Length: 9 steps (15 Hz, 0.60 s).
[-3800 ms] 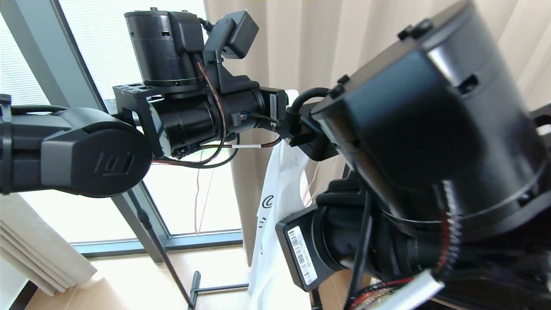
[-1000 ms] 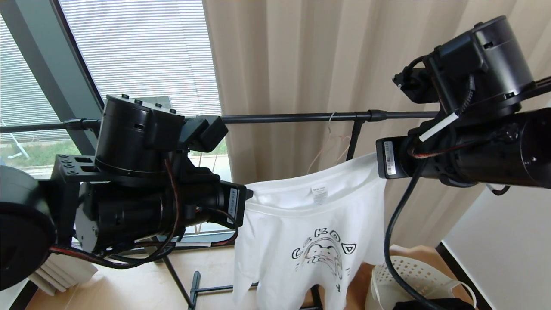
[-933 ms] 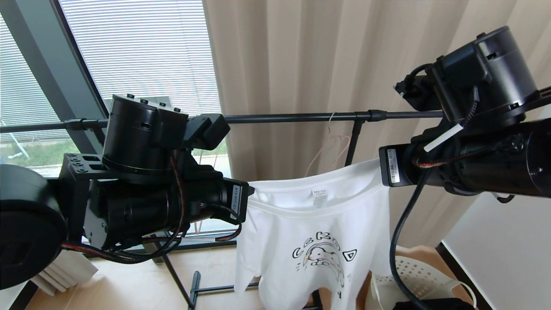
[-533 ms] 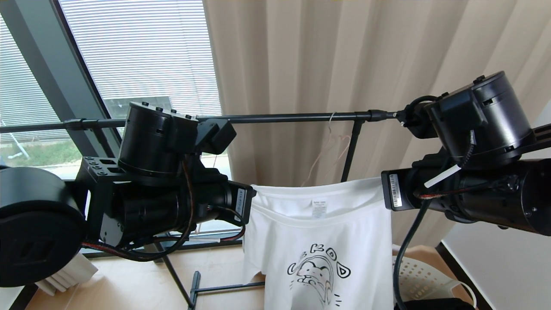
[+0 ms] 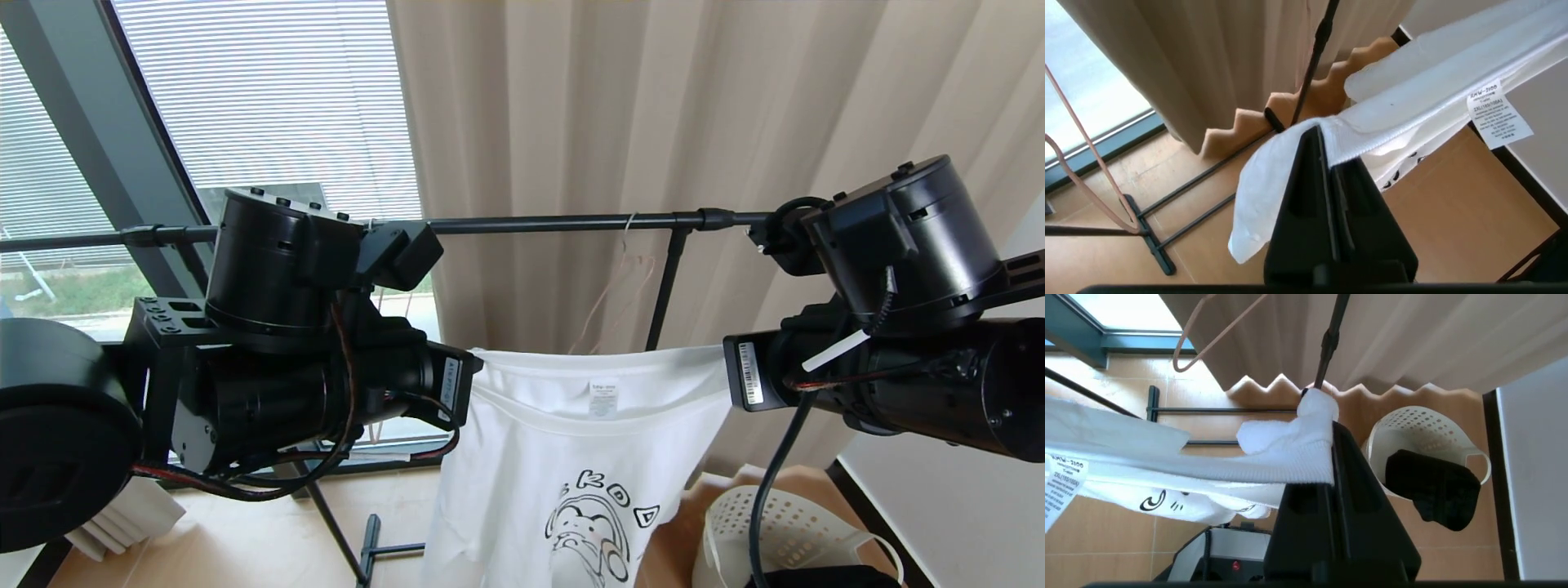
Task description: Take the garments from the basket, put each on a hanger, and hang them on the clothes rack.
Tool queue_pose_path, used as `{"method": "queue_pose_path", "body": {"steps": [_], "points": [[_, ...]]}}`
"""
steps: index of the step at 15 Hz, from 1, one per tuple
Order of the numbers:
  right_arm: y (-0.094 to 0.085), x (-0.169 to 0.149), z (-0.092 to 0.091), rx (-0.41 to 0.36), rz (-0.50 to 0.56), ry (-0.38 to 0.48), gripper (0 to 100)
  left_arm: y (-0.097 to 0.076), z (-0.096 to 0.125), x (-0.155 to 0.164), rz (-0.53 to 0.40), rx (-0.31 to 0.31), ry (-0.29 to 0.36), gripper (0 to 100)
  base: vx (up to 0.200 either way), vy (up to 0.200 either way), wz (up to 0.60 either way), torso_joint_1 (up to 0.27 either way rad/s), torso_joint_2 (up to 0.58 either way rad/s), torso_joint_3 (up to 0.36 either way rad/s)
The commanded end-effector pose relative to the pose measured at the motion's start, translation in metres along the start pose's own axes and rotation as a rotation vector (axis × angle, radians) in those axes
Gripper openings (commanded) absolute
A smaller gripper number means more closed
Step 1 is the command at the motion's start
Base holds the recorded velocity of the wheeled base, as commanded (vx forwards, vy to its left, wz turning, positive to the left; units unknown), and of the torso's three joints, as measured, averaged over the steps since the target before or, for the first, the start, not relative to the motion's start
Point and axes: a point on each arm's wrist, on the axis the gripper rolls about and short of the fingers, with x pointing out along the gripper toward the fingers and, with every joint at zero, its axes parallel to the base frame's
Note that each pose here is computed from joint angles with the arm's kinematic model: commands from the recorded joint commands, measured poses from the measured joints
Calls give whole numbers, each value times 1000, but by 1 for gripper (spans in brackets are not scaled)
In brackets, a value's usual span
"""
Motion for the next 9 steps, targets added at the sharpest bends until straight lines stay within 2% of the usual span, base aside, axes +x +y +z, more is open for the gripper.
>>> {"method": "queue_pose_path", "body": {"steps": [1, 2, 7, 9], "points": [[1, 1, 0, -1, -1, 2, 0, 1, -3, -1, 2, 2, 10, 0, 0, 0, 0, 0, 0, 0], [1, 1, 0, -1, -1, 2, 0, 1, -4, -1, 3, 5, 11, 100, 0, 0, 0, 0, 0, 0], [2, 4, 0, 0, -5, 5, 0, 4, -13, -29, -8, 23, -10, 100, 0, 0, 0, 0, 0, 0], [2, 5, 0, -1, -7, 8, 0, 20, -14, -43, 46, -3, -34, 100, 0, 0, 0, 0, 0, 0]]}}
